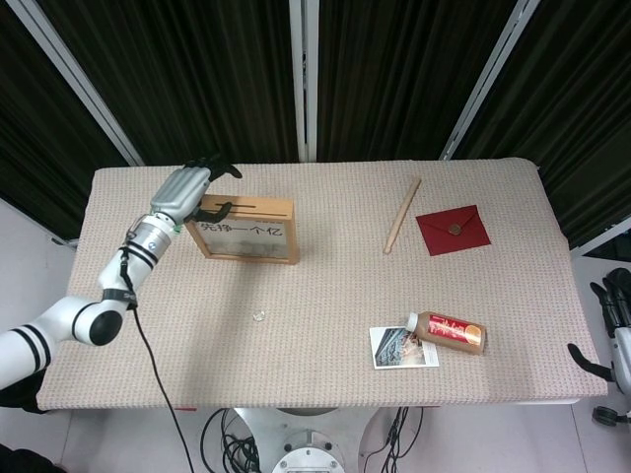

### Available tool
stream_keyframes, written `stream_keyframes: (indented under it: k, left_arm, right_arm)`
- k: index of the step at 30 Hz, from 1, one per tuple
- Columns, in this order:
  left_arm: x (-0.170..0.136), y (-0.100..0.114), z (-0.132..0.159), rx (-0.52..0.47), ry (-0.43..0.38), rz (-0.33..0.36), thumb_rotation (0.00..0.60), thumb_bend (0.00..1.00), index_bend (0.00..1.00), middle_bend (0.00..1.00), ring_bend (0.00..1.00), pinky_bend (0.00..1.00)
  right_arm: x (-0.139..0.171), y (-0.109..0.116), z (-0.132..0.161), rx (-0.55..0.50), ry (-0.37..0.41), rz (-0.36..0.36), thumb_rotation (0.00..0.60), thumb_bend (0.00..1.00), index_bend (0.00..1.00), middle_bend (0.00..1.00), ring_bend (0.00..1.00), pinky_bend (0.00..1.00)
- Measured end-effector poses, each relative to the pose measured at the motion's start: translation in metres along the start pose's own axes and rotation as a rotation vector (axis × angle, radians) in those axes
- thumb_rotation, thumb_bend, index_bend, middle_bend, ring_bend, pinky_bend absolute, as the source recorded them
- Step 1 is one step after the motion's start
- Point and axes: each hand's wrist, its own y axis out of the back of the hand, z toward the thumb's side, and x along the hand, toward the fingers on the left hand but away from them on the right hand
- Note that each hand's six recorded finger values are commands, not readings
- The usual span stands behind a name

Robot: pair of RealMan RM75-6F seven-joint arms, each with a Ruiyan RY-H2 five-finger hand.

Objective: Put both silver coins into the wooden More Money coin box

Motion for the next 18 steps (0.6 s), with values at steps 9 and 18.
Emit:
stream_keyframes:
  k: [9, 18]
  left_arm:
    - [-0.040, 0.017, 0.025, 0.042, -0.131, 0.158, 0.600, 0.41, 0.27, 0.19, 0.01, 0.04]
    - [-0.143, 0.004, 0.028, 0.126, -0.271, 0.304, 0.600, 0.40, 0.26, 0.19, 0.01, 0.06]
  right_arm:
    - [-0.002, 0.005, 0.001, 0.006, 0.003, -0.009, 0.600, 0.18, 0.00, 0.00, 0.00, 0.00]
    - [-0.004, 0.002, 0.010, 0.003, 0.026, -0.002, 0.600, 0.18, 0.00, 0.00, 0.00, 0.00]
